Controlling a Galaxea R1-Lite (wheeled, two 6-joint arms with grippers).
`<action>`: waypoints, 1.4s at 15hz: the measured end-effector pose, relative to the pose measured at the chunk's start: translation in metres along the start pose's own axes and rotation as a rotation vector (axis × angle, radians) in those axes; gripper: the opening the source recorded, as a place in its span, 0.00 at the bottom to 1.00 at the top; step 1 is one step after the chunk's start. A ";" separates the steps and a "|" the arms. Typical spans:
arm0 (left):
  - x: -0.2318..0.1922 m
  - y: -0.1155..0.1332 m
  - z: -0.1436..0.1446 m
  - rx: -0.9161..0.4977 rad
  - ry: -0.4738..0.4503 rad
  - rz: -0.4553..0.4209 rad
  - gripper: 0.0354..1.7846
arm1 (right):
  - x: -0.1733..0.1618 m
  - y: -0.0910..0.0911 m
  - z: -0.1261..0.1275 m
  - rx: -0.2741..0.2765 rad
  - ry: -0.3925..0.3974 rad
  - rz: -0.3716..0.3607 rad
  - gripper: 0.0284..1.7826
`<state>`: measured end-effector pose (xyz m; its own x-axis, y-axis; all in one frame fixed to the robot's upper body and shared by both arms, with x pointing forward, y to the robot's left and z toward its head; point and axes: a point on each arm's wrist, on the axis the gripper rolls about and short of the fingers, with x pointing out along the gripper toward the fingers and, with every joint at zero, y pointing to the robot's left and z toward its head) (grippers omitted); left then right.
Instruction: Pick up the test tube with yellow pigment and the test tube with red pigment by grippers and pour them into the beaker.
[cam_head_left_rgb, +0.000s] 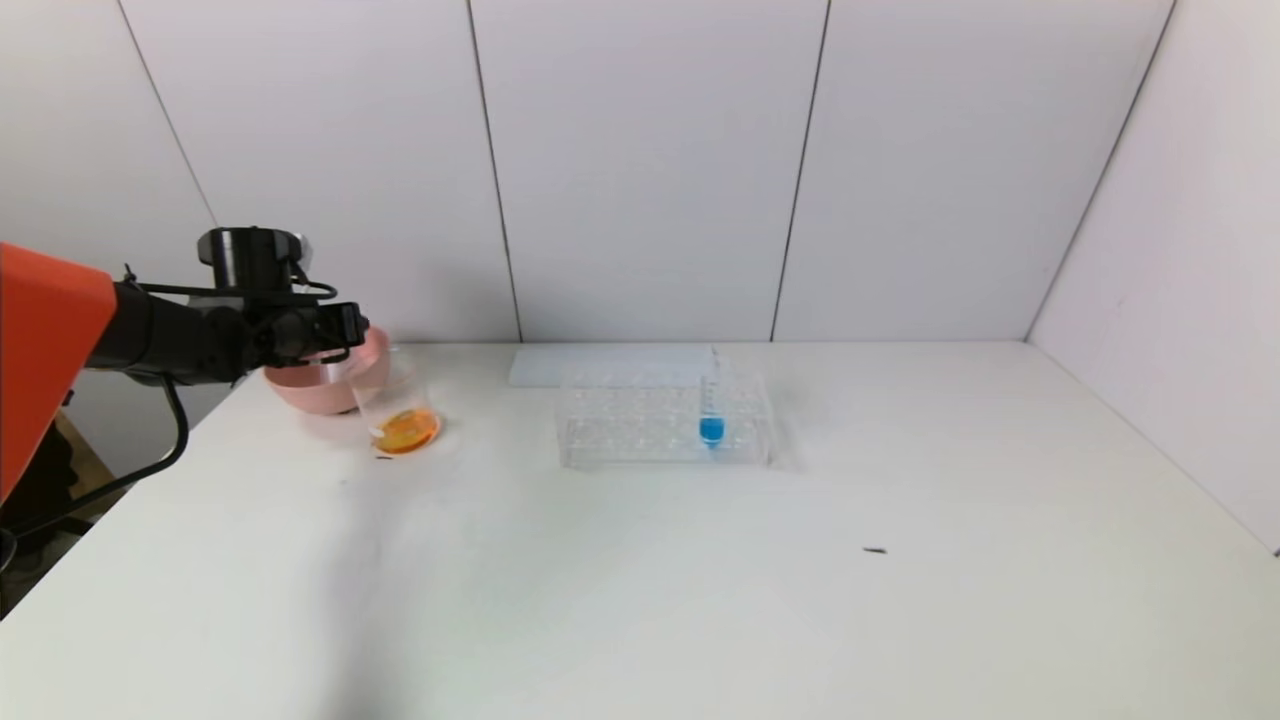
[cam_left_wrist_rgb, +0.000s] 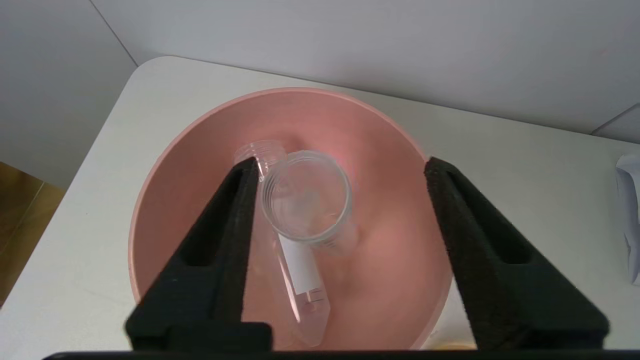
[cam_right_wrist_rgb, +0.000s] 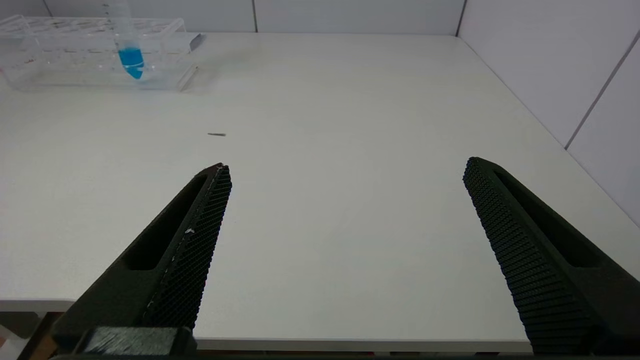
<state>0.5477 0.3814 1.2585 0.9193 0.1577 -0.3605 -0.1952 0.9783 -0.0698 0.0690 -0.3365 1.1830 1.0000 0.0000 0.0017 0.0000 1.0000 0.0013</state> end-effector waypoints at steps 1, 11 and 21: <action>0.000 0.001 0.000 -0.001 -0.001 0.002 0.77 | 0.000 0.000 0.000 0.000 0.000 0.000 0.95; -0.002 0.011 0.007 -0.008 -0.021 0.022 0.99 | 0.000 0.000 0.000 0.000 0.000 0.000 0.95; -0.020 0.013 0.020 -0.002 -0.049 0.027 0.99 | 0.000 0.000 0.000 0.000 0.000 0.000 0.95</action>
<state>0.5333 0.3939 1.2838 0.9295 0.1904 -0.3159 -0.2208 0.9733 -0.0629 0.0690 -0.3366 1.1830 1.0000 -0.0004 0.0017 0.0004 1.0000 0.0017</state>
